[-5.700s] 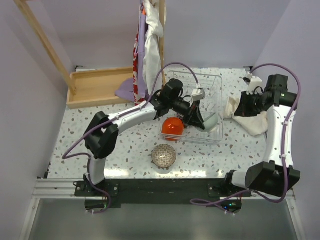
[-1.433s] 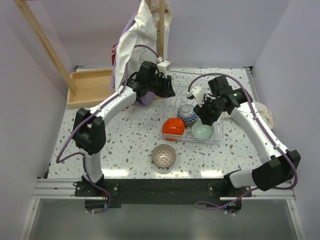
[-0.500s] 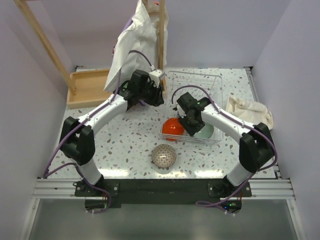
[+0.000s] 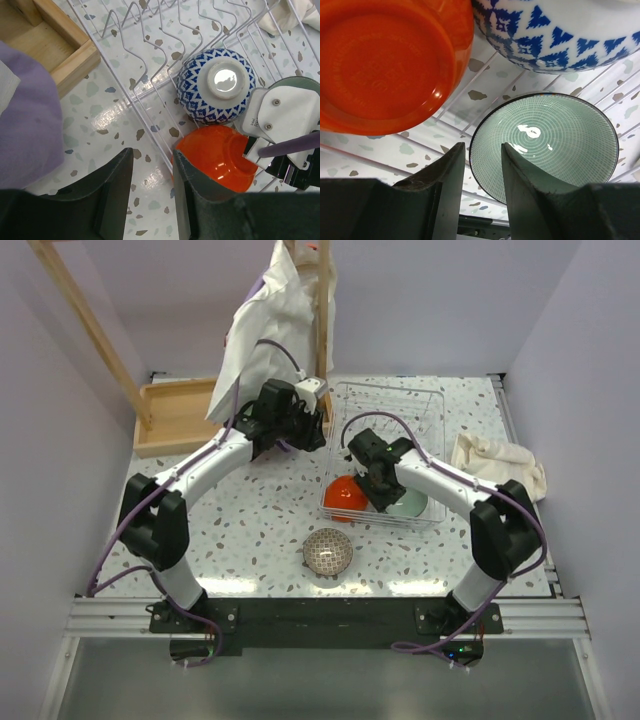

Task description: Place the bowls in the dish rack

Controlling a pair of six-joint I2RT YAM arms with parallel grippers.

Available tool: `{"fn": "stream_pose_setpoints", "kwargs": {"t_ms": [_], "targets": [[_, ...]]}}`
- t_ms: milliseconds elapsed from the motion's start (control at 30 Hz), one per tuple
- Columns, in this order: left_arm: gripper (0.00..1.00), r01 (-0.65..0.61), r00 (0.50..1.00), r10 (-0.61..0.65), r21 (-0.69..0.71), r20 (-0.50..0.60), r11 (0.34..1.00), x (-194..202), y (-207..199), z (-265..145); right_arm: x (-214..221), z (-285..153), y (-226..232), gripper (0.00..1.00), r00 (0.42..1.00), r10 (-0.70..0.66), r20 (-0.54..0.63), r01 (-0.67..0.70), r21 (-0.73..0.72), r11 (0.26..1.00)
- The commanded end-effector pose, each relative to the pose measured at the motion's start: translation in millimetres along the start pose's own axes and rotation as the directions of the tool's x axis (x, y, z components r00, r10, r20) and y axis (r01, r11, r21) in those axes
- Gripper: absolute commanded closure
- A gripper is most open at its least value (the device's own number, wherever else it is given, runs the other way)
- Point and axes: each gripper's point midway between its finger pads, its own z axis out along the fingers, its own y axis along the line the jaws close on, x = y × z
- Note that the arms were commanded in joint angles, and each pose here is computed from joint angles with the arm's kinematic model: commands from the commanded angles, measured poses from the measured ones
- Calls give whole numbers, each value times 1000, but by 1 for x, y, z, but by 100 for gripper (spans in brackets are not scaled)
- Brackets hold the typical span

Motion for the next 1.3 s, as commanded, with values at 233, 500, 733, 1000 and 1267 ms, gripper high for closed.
{"fn": "stream_pose_setpoints", "kwargs": {"t_ms": [233,500,733,1000,1267], "targets": [[57,-14,993,13,8,116,1000,-32,-3,-22,19,18,4,63,995,-15,-97,16,14,1000],[57,-8,993,6,17,117,1000,-33,-3,-20,31,8,-2,94,994,-25,-111,29,33,999],[57,-6,995,0,57,102,998,-34,-8,-13,20,-37,-31,100,999,26,-26,-24,78,997],[58,-51,996,40,140,79,989,-38,-18,5,0,-65,-30,100,955,286,72,-260,-256,931],[59,-109,994,106,225,25,968,-25,-29,18,-57,-114,8,100,808,505,303,-217,-644,734]]}}
